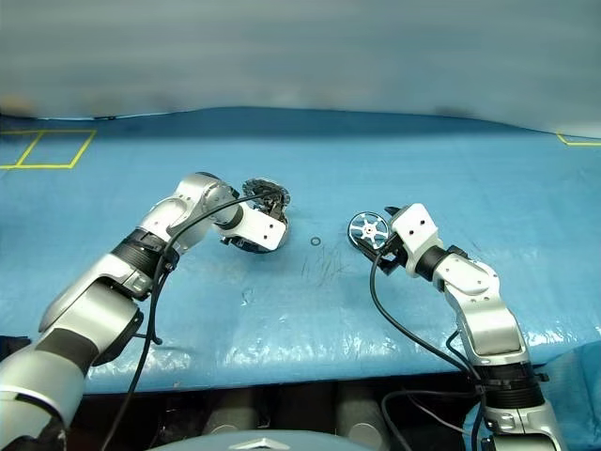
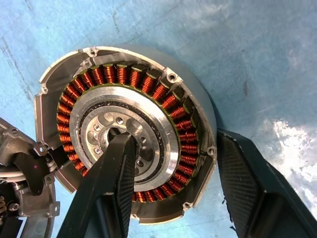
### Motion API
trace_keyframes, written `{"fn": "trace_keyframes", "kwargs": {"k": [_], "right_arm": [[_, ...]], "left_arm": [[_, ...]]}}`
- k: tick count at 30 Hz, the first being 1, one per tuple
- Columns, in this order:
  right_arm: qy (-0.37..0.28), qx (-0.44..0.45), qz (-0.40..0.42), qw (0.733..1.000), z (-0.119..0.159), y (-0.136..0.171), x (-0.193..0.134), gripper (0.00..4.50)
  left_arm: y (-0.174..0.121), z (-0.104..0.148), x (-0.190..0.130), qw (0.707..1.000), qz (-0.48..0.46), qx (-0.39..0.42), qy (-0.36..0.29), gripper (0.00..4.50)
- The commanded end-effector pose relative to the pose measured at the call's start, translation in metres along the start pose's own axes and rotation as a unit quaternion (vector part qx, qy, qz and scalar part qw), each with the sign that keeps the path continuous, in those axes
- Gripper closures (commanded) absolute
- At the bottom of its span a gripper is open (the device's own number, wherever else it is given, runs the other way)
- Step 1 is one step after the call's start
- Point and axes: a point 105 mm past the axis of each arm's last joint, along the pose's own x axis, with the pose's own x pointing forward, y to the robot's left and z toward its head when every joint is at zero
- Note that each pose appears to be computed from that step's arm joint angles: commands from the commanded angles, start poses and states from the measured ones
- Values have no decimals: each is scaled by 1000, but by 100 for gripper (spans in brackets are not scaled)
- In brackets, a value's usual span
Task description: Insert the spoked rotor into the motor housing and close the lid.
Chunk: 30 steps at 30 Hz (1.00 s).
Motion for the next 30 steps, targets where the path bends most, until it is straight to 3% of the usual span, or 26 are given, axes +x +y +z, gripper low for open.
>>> {"fn": "trace_keyframes", "kwargs": {"k": [1, 5, 17, 24, 29, 30], "right_arm": [[-33, -12, -16, 999, 16, -4, -3, 0], [-36, 3, -17, 999, 10, 4, -2, 0], [-48, 14, -24, 998, 7, 11, 4, 0], [-55, 16, -19, 998, 8, 16, 9, 0], [-57, 18, -17, 998, 8, 18, 9, 0], [-57, 18, -17, 998, 8, 18, 10, 0]], "left_arm": [[-23, 23, 6, 996, -57, -27, -68, 227], [-40, 40, -7, 986, -91, -59, -123, 227], [-76, 68, -20, 975, -143, -81, -150, 227], [-88, 63, -14, 977, -156, -67, -126, 227], [-84, 65, -15, 978, -135, -85, -136, 85], [-83, 66, -17, 977, -133, -88, -142, 85]]}}
